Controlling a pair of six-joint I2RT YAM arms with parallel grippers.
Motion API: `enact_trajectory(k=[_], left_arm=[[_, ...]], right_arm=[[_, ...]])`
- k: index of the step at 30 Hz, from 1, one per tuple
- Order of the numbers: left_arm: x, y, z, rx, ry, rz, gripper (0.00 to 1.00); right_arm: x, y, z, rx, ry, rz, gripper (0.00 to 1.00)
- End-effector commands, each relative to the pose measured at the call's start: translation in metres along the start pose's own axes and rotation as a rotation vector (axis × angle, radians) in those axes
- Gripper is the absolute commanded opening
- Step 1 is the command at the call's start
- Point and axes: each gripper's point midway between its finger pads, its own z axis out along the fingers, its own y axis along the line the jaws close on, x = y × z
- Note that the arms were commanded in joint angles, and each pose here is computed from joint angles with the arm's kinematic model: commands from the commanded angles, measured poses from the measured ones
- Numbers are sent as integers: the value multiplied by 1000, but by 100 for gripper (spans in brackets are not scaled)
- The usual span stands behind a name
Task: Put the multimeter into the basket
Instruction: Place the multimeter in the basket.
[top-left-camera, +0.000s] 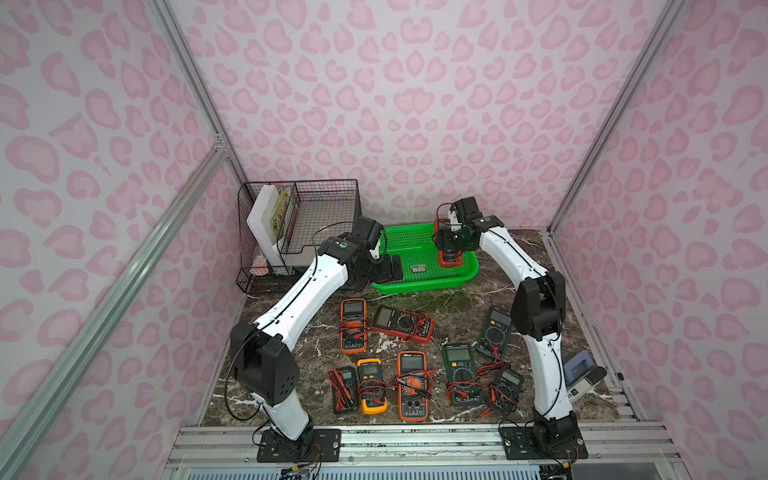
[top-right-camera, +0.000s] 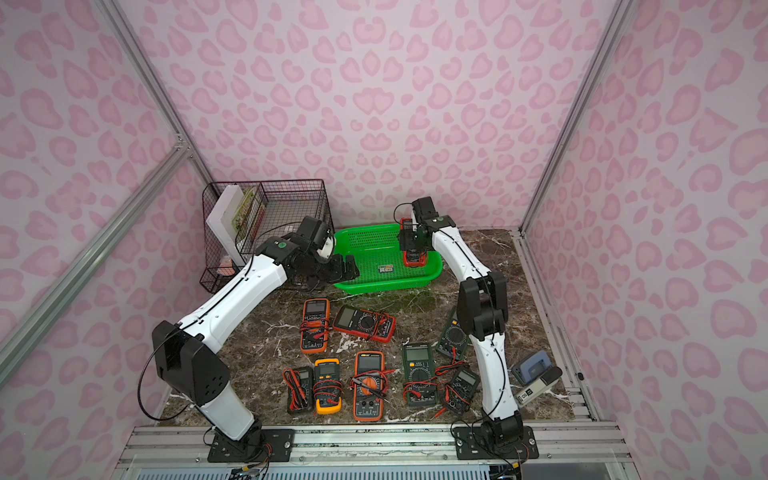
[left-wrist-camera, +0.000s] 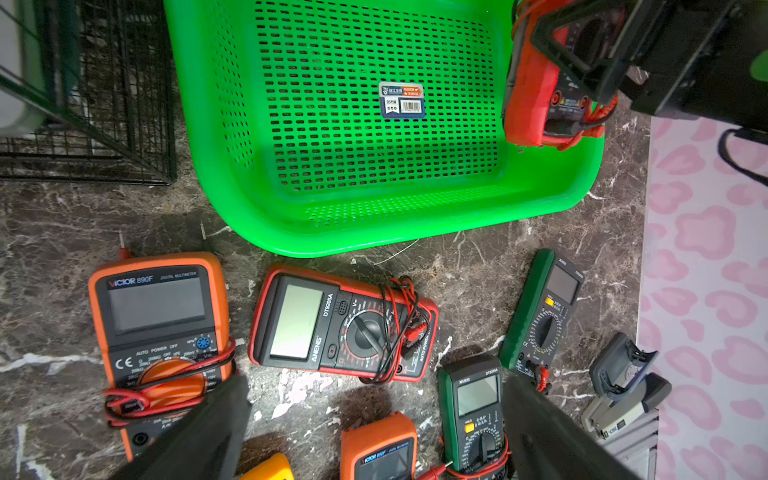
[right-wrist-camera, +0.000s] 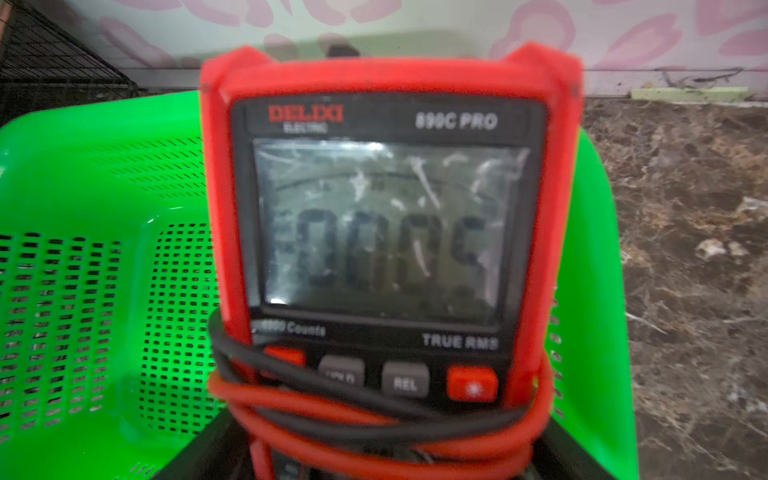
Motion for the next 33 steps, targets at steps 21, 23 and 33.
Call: enact_trajectory(k=[21,23,33], left_arm=[[5,1,5,2,30,11,98],[6,1,5,3,32,10,99],[4,-1,3,10,24,15,98]], right_arm=[[33,-26,26,131,105,-25,80],[33,-27,26,134,106,-24,85],[23,-25,15,129,74,-19,97]])
